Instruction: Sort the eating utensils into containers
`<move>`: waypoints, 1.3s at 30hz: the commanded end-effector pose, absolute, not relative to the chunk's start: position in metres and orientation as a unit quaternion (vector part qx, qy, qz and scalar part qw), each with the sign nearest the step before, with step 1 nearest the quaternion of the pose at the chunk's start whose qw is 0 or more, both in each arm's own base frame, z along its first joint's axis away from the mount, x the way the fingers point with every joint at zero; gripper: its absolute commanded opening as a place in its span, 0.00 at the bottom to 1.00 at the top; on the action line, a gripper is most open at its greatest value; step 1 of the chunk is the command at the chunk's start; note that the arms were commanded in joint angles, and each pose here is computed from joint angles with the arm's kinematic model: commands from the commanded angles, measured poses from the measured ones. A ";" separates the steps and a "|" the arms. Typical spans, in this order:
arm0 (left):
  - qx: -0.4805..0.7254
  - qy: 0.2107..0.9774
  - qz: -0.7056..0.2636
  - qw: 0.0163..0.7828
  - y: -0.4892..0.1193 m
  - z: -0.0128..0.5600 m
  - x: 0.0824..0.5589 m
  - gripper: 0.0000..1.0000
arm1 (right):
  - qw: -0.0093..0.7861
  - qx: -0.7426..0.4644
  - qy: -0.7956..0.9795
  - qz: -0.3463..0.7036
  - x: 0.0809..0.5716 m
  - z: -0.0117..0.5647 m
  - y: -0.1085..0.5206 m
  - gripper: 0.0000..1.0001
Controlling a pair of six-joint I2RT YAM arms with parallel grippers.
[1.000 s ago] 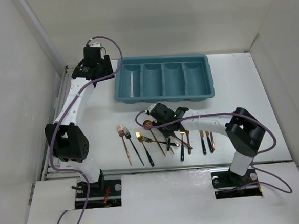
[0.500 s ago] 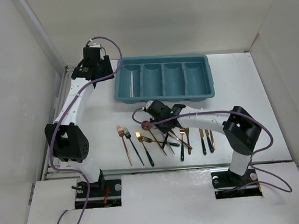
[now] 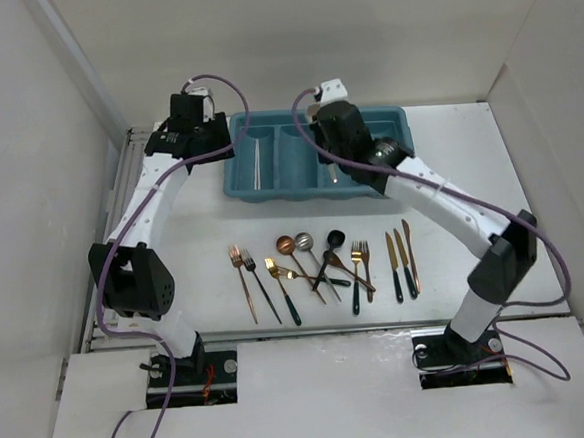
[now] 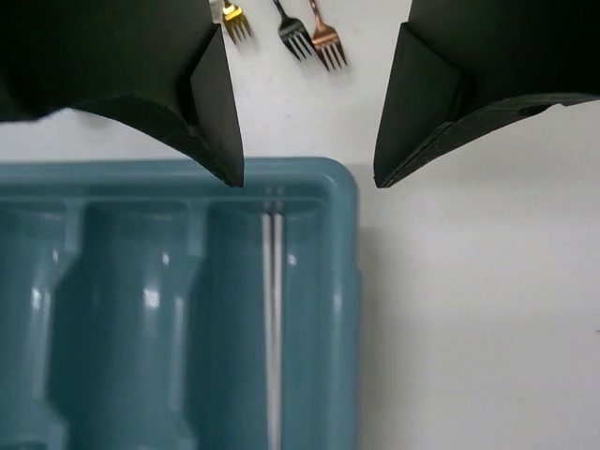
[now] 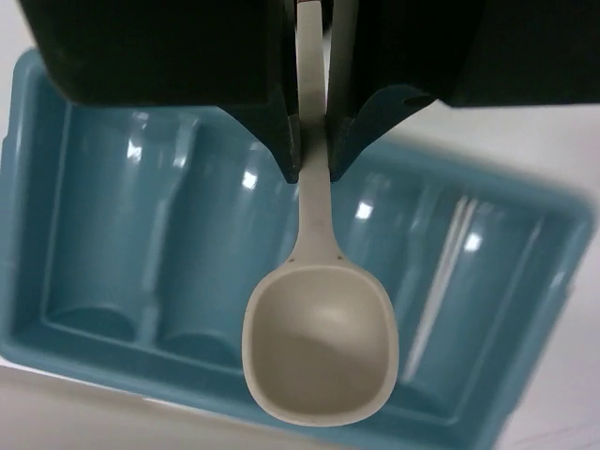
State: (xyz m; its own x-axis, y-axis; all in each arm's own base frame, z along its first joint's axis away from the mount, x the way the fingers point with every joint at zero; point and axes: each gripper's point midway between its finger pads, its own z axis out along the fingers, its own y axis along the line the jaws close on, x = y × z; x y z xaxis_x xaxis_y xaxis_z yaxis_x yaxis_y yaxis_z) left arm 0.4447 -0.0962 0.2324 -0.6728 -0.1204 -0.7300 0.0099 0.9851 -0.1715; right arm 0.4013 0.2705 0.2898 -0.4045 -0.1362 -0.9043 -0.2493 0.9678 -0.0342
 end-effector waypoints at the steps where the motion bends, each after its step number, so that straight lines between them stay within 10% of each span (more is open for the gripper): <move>1: 0.020 0.909 -0.119 0.400 -0.131 0.254 0.412 0.54 | 0.525 -0.050 0.849 0.021 0.459 0.257 0.247 0.00; 17: 0.177 0.942 -0.170 0.227 -0.242 0.132 0.294 0.56 | 0.461 0.018 0.886 -0.030 0.523 0.166 0.228 0.00; 19: 0.184 0.943 -0.172 0.216 -0.247 0.126 0.291 0.56 | 0.448 0.019 0.892 -0.045 0.521 0.159 0.219 0.11; 21: 0.191 0.944 -0.175 0.203 -0.254 0.119 0.282 0.56 | 0.437 0.009 0.898 -0.048 0.520 0.149 0.220 0.47; 24: 0.205 0.942 -0.188 0.190 -0.262 0.117 0.271 0.56 | 0.430 0.005 0.902 -0.047 0.511 0.150 0.217 0.74; 39: 0.310 0.909 -0.227 0.162 -0.323 0.115 0.205 0.41 | 0.491 0.077 0.868 -0.001 0.370 0.255 0.176 0.74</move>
State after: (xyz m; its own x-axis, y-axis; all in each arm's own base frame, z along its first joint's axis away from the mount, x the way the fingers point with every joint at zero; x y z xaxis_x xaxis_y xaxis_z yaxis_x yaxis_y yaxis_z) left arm 0.2164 -0.2916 0.0943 -0.8272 0.4329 -0.3581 0.5435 0.7783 -0.3145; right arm 0.3909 0.1957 0.2416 -0.5300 0.0407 -0.8470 0.0766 0.9971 -0.0001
